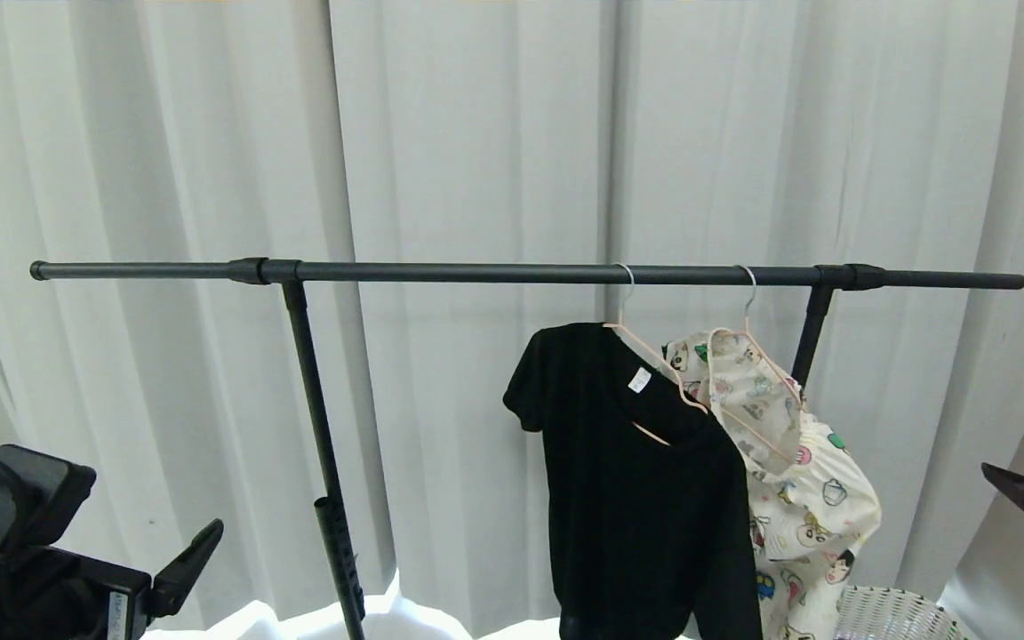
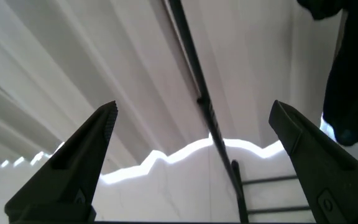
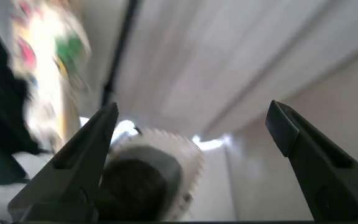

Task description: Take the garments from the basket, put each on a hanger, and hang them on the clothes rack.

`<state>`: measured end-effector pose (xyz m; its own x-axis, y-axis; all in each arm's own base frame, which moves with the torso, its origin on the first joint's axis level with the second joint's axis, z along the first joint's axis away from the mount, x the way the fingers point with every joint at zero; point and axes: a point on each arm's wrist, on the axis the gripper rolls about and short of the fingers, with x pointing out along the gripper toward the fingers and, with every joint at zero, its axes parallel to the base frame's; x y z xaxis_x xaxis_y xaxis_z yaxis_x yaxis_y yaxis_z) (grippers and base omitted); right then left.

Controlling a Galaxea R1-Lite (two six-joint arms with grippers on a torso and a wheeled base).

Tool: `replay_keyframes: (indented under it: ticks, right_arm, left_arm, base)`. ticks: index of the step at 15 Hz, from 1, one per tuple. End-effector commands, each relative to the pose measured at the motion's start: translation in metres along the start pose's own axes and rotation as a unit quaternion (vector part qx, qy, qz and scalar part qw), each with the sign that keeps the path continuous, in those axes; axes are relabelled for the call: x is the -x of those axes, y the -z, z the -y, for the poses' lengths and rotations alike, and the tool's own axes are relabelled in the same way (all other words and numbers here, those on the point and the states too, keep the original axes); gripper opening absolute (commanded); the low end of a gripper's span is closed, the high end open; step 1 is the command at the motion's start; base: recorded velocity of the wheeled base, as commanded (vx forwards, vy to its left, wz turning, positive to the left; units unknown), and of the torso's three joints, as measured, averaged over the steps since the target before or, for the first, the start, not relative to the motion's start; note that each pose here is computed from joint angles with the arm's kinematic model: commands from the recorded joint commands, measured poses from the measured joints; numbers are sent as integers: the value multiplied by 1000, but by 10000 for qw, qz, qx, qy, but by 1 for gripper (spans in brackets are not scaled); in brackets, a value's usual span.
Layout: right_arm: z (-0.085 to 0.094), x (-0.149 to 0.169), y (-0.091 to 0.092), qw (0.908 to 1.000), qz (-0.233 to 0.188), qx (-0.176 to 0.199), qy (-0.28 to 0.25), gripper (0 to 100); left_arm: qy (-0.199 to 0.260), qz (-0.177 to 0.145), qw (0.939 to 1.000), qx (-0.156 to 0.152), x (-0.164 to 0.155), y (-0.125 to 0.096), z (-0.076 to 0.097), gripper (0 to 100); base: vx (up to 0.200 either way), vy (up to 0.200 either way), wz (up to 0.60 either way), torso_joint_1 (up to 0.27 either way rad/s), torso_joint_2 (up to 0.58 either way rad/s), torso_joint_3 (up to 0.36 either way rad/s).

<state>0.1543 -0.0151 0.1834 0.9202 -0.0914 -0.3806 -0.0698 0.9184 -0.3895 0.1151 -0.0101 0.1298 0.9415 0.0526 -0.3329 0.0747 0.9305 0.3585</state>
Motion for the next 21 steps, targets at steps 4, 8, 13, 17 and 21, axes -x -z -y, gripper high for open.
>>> replay_keyframes:
  ticks: [4,8,13,17,21]
  right_arm:
    - [12,23,24,9967,-209,12,779,100]
    - [5,48,54,9904,-452,202,1290,100]
    - [-9,62,75,9878,-506,129,1466,100]
    - [-18,69,86,9876,-441,27,1509,100]
    - [-29,77,97,9893,-187,-116,1443,100]
  left_arm:
    - [-220,11,9997,61,20,23,0,100]
    - [-578,36,9982,135,38,34,-1,100]
    - [-686,-6,9976,109,83,75,9,100]
    - [-1264,308,9912,261,100,88,10,100]
    - [-1637,907,9819,288,110,94,12,100]
  base:
    - [-200,0,0,2,-2,1]
    - [-200,0,0,1,-1,1]
    - [-80,0,0,2,1,3]
    - [0,0,0,0,0,0]
    - [0,0,0,-162,382,205]
